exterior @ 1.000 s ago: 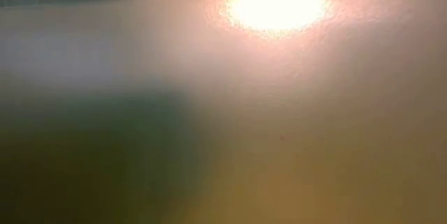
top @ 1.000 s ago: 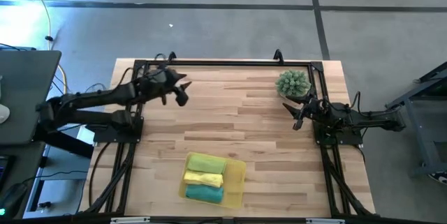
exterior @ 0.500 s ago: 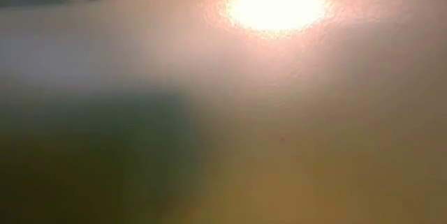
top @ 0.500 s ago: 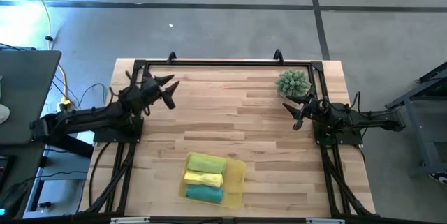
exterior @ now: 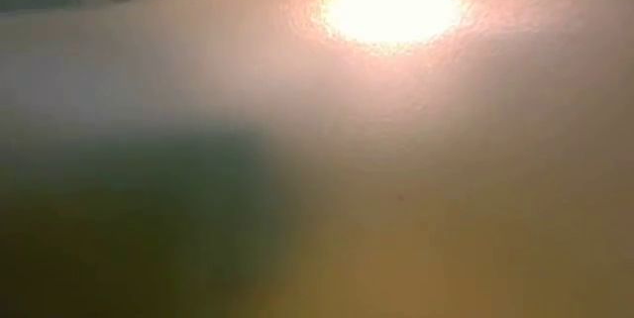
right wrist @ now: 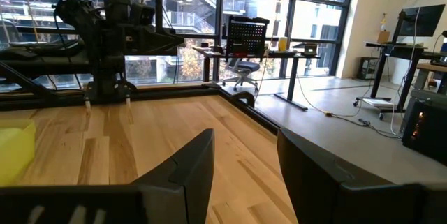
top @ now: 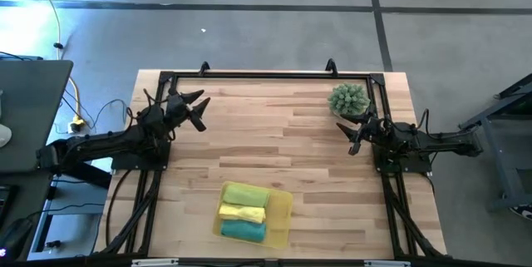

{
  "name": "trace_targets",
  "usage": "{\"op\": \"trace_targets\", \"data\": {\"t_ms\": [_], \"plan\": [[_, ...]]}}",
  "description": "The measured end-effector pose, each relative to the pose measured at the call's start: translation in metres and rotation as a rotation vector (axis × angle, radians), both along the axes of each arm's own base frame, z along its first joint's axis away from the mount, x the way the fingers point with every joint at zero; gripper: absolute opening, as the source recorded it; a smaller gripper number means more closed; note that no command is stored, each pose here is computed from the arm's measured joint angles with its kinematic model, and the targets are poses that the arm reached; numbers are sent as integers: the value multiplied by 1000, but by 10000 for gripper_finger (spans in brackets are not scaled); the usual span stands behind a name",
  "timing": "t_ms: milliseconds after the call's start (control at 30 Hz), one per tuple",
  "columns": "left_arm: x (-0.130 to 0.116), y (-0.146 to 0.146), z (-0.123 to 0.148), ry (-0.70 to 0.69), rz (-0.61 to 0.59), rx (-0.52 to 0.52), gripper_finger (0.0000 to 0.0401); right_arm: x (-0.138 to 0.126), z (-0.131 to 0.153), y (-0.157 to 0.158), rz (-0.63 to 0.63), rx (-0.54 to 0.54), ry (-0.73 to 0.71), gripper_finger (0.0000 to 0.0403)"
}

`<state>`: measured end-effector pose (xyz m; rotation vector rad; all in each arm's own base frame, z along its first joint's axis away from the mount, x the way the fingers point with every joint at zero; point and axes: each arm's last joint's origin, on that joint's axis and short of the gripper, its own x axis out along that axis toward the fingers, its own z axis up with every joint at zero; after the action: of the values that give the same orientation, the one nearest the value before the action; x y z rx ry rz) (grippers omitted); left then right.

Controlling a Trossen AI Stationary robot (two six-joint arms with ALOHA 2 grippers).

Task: Roll microfiber towels into tight, uniform cylinder then place into a basket
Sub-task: Return to Home Position

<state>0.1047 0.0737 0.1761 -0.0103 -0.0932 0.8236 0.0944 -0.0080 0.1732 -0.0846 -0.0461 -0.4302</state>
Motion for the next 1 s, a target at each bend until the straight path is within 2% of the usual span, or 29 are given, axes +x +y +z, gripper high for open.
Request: {"op": "trace_targets", "data": {"t_ms": [533, 1000], "plan": [[-3, -3, 1, 0, -14, 1, 175, 0, 0, 0, 0, 0, 0, 149], [-19, -13, 20, -176, -14, 109, 175, 0, 0, 0, 0, 0, 0, 149]]}}
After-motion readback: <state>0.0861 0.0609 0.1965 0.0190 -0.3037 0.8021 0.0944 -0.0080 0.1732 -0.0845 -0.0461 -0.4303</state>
